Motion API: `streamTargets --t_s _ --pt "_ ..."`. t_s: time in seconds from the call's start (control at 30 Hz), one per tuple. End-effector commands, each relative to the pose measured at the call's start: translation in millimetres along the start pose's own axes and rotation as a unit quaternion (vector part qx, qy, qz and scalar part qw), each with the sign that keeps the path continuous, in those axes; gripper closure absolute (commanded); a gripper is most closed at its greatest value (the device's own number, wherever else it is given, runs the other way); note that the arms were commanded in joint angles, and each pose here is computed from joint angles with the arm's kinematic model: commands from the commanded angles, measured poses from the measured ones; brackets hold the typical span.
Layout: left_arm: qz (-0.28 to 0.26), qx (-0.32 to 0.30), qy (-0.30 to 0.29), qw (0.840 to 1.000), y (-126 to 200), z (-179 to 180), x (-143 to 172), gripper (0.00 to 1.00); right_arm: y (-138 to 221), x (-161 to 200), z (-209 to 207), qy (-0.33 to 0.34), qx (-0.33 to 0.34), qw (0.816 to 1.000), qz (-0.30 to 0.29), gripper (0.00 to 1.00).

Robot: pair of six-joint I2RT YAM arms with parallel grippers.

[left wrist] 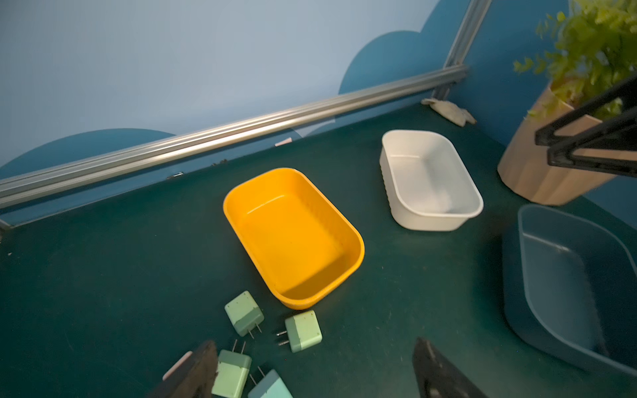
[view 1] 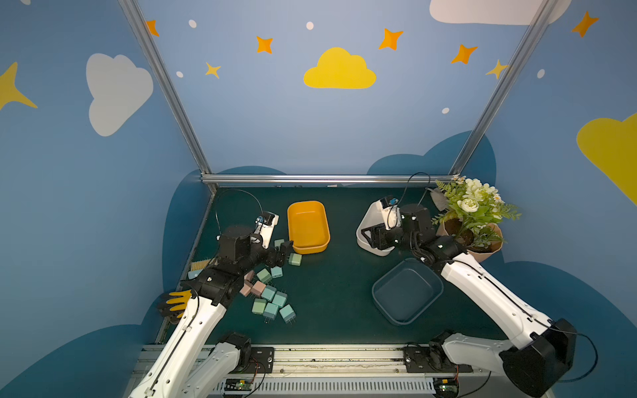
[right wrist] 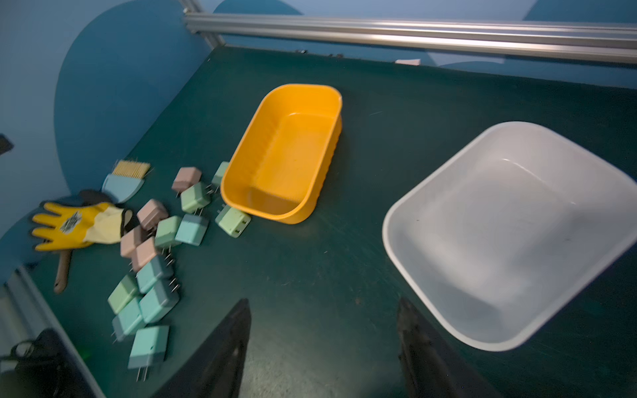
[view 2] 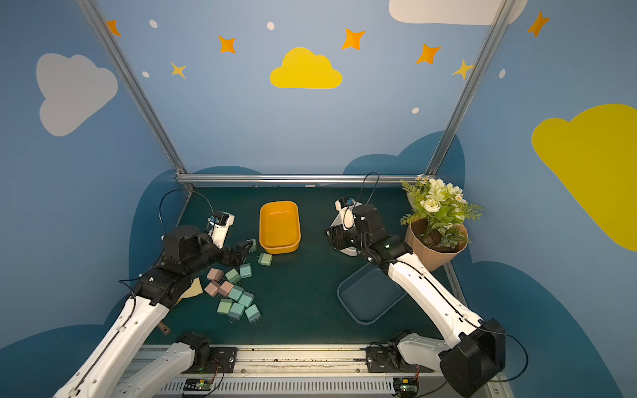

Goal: Place the plugs by color into the storage box
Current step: Pick up the plug from the center of the board.

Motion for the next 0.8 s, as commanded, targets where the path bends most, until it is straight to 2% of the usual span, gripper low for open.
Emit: streamTargets --t_s 0.0,0.1,0.2,0.33,0.5,0.67,0.77 --pt "0.032 0.02 -0.033 0.999 7.0 -9.4 22.9 0.11 -5.6 10.1 33.0 0.058 -0.045 0.997 0.036 0.32" --pt "0.041 -0.025 -0.005 0.999 7.9 -2.1 43.6 0.09 -19.8 25.6 63.1 0.112 -0.082 0.989 0.058 0.31" --pt "0.066 -0.064 0.051 0.994 10.3 3.9 66.3 0.09 -35.4 48.5 90.0 0.165 -0.112 0.977 0.081 0.3" --pt "0.101 -0.103 0.091 0.985 10.2 10.2 91.2 0.09 -56.5 82.4 126.3 0.203 -0.16 0.961 0.096 0.29" --pt "0.11 -0.151 0.095 0.978 12.2 26.4 87.1 0.09 -81.7 138.1 173.6 0.271 -0.231 0.928 0.106 0.27" --pt "0.124 -0.211 0.139 0.96 20.3 52.9 94.0 0.09 -102.8 166.3 196.0 0.303 -0.247 0.912 0.123 0.26" --pt "0.115 -0.218 0.164 0.955 23.8 61.2 94.0 0.09 -114.1 179.8 200.3 0.327 -0.244 0.904 0.13 0.24"
Point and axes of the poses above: each gripper's point midway between its finger pads, its own y axis back along the fingers, its own z axis along the line the jaws close on, x = y × z, the point moved 4 cm from there along y, back along the fingers, and after that the axes turned 7 degrees about -y, right-handed, at the moved point
